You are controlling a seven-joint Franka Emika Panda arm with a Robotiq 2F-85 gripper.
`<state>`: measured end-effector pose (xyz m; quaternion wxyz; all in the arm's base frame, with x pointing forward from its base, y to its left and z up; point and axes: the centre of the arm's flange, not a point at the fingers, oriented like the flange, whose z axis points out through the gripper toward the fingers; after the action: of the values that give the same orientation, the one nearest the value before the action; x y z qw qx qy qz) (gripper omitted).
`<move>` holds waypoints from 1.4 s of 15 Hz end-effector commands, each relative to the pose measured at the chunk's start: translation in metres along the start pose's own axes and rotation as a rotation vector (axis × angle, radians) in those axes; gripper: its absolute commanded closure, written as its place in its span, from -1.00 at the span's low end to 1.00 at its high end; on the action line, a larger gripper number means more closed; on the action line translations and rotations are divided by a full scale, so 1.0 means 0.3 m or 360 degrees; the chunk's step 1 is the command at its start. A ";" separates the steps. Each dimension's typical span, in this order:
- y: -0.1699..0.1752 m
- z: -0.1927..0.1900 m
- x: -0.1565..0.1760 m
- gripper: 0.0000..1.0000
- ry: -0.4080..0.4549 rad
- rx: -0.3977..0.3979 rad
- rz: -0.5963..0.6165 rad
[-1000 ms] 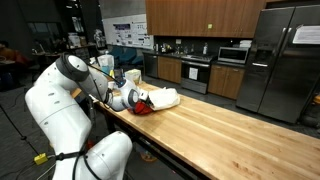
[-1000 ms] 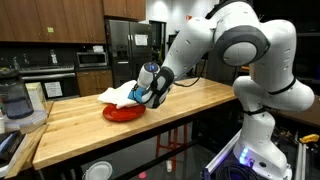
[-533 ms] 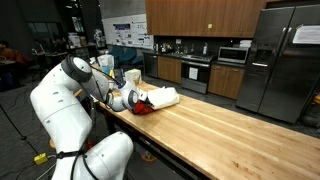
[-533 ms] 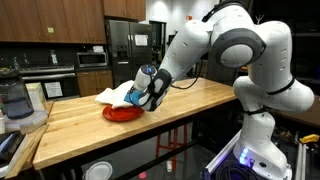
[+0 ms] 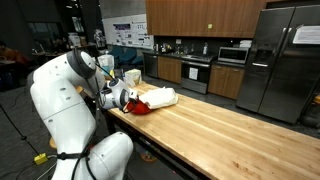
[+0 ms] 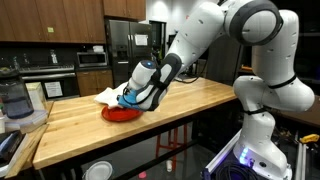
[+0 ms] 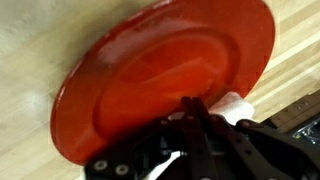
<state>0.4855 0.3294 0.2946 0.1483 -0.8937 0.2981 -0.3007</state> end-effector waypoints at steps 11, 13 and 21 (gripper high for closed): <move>0.039 -0.127 0.052 -0.22 -0.0220 0.0085 -0.0030; 0.020 -0.151 0.052 -0.51 -0.0179 0.0192 0.0003; 0.033 -0.139 0.158 -1.00 0.0291 0.0377 0.0405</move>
<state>0.4821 0.2972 0.3458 0.2596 -0.8293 0.3515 -0.3483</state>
